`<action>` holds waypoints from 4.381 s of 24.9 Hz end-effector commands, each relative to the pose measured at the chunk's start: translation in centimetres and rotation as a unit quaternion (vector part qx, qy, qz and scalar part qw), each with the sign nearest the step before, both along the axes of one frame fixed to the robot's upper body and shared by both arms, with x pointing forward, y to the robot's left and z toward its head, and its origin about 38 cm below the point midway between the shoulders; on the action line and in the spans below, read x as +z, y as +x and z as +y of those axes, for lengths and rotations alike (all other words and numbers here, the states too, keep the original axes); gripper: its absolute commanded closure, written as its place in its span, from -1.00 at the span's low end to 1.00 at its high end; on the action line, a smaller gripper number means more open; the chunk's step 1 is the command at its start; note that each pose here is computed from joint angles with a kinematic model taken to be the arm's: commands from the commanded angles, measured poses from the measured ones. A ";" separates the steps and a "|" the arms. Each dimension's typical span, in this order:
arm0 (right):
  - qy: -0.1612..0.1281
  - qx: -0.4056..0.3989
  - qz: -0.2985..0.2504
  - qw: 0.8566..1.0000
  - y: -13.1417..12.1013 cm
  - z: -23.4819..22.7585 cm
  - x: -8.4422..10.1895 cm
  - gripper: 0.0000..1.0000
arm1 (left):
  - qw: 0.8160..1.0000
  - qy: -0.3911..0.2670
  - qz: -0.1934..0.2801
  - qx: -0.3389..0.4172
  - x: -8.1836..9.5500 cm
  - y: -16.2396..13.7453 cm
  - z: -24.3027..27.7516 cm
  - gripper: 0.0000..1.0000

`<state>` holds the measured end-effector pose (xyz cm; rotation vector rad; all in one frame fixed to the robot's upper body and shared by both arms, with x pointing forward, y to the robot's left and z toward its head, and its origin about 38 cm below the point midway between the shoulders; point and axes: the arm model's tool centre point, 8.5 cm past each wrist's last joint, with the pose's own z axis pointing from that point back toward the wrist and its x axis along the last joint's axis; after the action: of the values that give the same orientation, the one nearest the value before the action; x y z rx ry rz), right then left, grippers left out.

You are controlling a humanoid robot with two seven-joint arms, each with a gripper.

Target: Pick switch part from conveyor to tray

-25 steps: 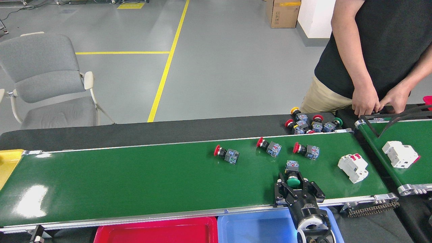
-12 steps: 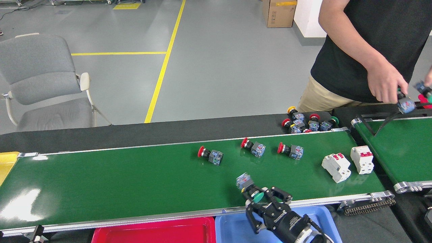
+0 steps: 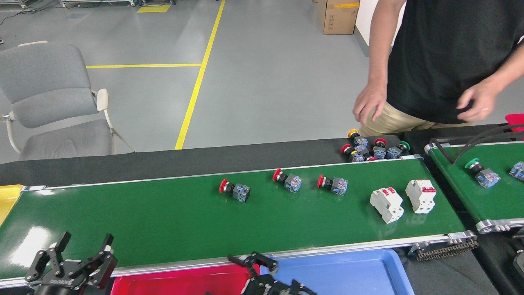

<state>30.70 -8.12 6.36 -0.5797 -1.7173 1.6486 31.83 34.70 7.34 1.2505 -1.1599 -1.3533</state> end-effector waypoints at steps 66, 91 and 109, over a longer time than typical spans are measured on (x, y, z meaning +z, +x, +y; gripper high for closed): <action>0.016 -0.173 0.019 0.985 -5.8 -24.4 -2.0 -0.99 | 0.959 -0.004 0.104 -0.263 -3.4 -5.8 -11.1 -1.00; -0.049 -0.152 0.005 0.987 7.9 -3.3 0.5 -0.98 | 0.999 -0.003 0.016 0.034 1.1 2.8 1.0 -1.00; -0.073 -0.109 0.021 0.991 12.0 4.9 0.5 0.84 | 0.994 -0.032 0.100 0.012 -1.6 13.4 -0.9 -1.00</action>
<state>42.04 -3.53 5.47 -0.7430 -1.4176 1.6411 44.47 33.24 4.58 1.0245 -1.0301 -1.3886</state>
